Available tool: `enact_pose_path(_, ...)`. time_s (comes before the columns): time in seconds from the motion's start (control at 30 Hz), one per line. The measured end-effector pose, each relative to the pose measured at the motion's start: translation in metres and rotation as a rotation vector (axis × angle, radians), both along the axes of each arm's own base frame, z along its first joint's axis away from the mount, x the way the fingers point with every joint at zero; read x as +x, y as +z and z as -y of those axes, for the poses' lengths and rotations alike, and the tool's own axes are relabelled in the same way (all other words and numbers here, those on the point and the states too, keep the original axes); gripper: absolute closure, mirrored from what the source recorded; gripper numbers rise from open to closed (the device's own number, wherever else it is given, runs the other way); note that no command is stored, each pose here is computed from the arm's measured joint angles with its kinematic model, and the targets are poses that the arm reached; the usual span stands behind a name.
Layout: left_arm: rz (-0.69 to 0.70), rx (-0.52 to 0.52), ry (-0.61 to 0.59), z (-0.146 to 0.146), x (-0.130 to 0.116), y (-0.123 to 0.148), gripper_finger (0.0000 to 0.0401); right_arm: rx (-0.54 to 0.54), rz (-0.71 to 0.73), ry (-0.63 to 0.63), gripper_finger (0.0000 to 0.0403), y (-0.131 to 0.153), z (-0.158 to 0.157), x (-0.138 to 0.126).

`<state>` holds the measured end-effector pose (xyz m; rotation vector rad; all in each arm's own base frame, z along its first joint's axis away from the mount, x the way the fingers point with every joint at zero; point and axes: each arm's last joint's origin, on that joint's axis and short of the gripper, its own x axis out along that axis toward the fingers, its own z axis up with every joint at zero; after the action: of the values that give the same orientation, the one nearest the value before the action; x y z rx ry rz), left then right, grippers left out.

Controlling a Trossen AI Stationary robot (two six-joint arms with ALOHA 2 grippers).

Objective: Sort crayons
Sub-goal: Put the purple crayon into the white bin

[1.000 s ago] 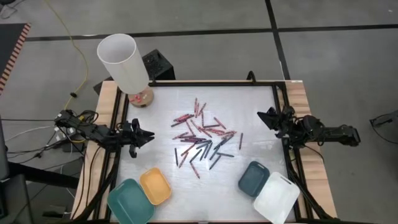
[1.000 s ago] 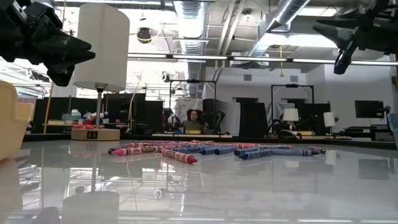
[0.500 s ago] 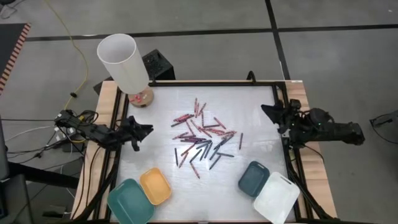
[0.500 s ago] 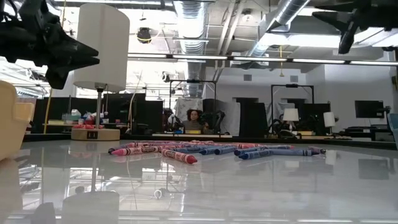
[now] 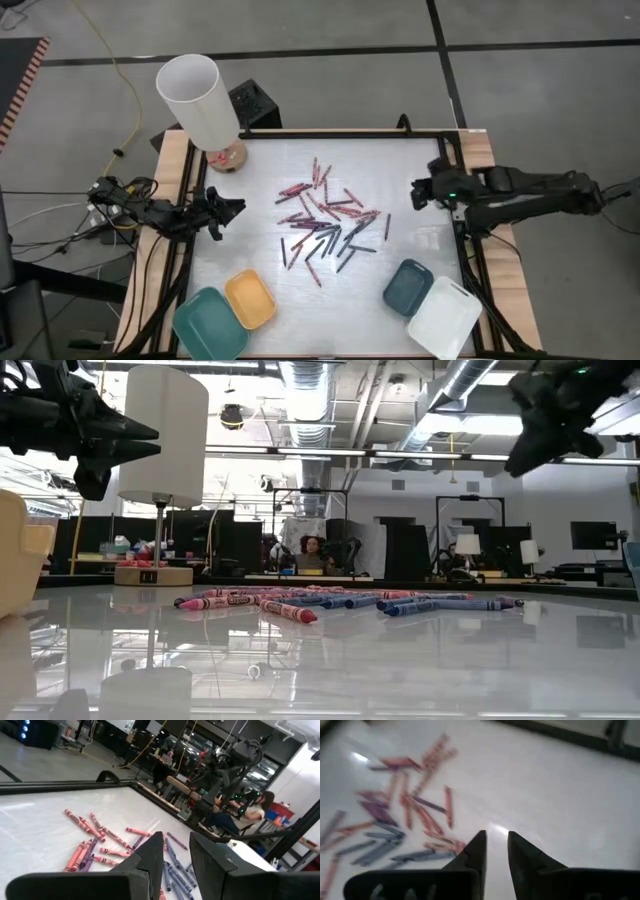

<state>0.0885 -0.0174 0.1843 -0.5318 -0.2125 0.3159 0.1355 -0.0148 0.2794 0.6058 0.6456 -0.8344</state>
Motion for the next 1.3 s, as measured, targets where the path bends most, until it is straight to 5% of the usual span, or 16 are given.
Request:
enact_pose_path(0.4, 0.005, -0.017, -0.001, 0.000, 0.000, 0.000, 0.0316, 0.337, -0.287, -0.035, 0.0323, -0.037, -0.001, 0.071)
enact_pose_path(0.8, -0.032, 0.000, -0.005, 0.000, 0.001, -0.004, 0.0316, 0.347, -0.465, -0.038, 0.0312, -0.086, -0.006, 0.106)
enact_pose_path(1.3, -0.063, -0.023, -0.042, 0.001, 0.001, -0.008, 0.0298, 0.391, -0.402, -0.162, 0.0187, -0.093, -0.011, 0.112)
